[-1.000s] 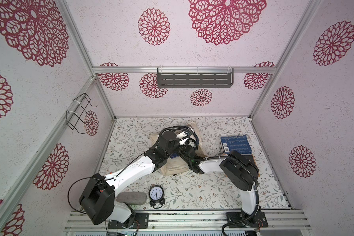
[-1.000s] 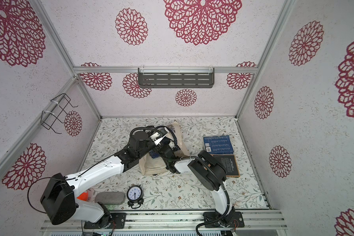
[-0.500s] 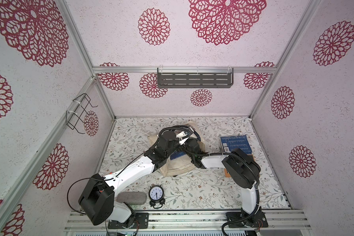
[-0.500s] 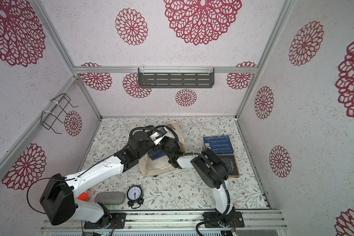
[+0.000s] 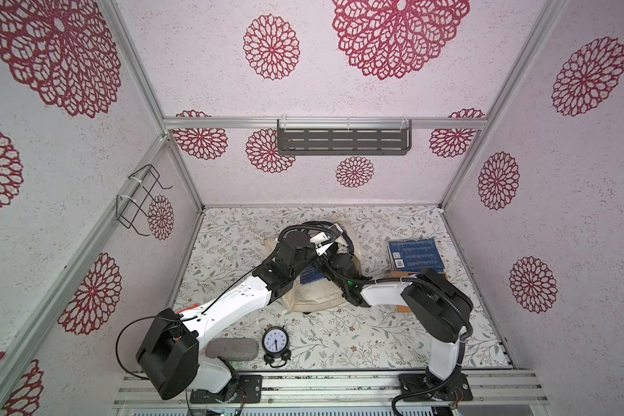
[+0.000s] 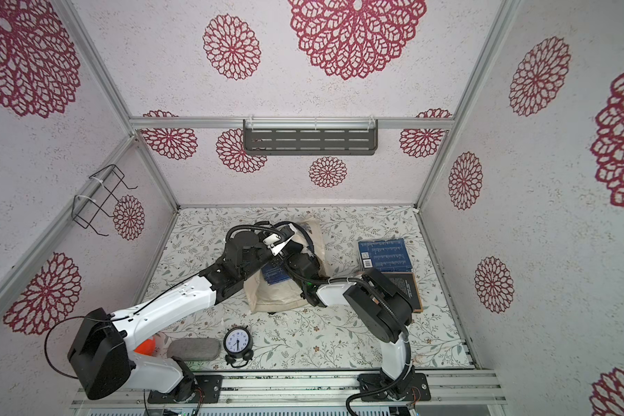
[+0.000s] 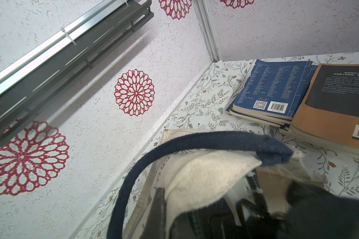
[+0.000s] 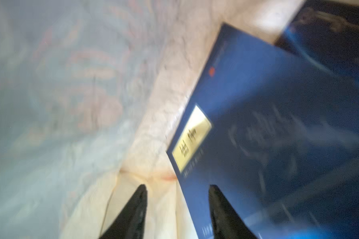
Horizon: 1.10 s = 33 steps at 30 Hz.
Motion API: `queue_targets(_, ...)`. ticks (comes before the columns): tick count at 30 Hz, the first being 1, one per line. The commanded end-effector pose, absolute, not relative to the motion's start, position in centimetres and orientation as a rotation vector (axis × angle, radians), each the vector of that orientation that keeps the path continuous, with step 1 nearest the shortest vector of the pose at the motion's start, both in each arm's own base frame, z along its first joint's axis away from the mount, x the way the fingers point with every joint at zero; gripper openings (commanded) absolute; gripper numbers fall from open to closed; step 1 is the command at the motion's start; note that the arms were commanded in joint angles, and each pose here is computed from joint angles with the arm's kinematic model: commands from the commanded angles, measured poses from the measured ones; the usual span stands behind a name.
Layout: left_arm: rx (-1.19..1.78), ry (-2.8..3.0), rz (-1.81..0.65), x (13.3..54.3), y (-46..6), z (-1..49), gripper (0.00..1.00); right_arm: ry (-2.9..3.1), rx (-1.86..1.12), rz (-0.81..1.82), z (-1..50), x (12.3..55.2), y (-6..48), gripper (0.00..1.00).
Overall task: Take out the books from the canvas bag
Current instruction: Pick up the book from the canvas bag.
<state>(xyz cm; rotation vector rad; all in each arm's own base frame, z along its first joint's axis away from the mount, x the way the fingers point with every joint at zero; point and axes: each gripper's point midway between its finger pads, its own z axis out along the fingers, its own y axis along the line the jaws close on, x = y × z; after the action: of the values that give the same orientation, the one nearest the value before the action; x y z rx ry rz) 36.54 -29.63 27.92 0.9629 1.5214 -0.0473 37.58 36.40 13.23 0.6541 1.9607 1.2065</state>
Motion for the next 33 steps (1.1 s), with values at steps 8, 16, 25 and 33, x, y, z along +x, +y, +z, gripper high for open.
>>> queue_targets(8, 0.878, 1.397, -0.043, 36.6, -29.6, 32.7, 0.0, 2.0, 0.817, 1.172, 12.1, 34.4, 37.4, 0.59)
queue_targets(16, 0.899, 1.392, -0.048, 36.2, -30.1, 32.5, 0.0, 2.004, 0.894, 1.181, 10.5, 35.6, 38.1, 0.58)
queue_targets(25, 0.909, 1.39, -0.066, 35.9, -30.3, 32.5, 0.0, 2.017, 0.971, 1.147, 8.5, 37.1, 37.4, 0.55)
queue_targets(33, 0.927, 1.391, -0.082, 35.6, -30.7, 32.2, 0.0, 1.958, 0.925, 1.184, 9.7, 40.1, 37.3, 0.48)
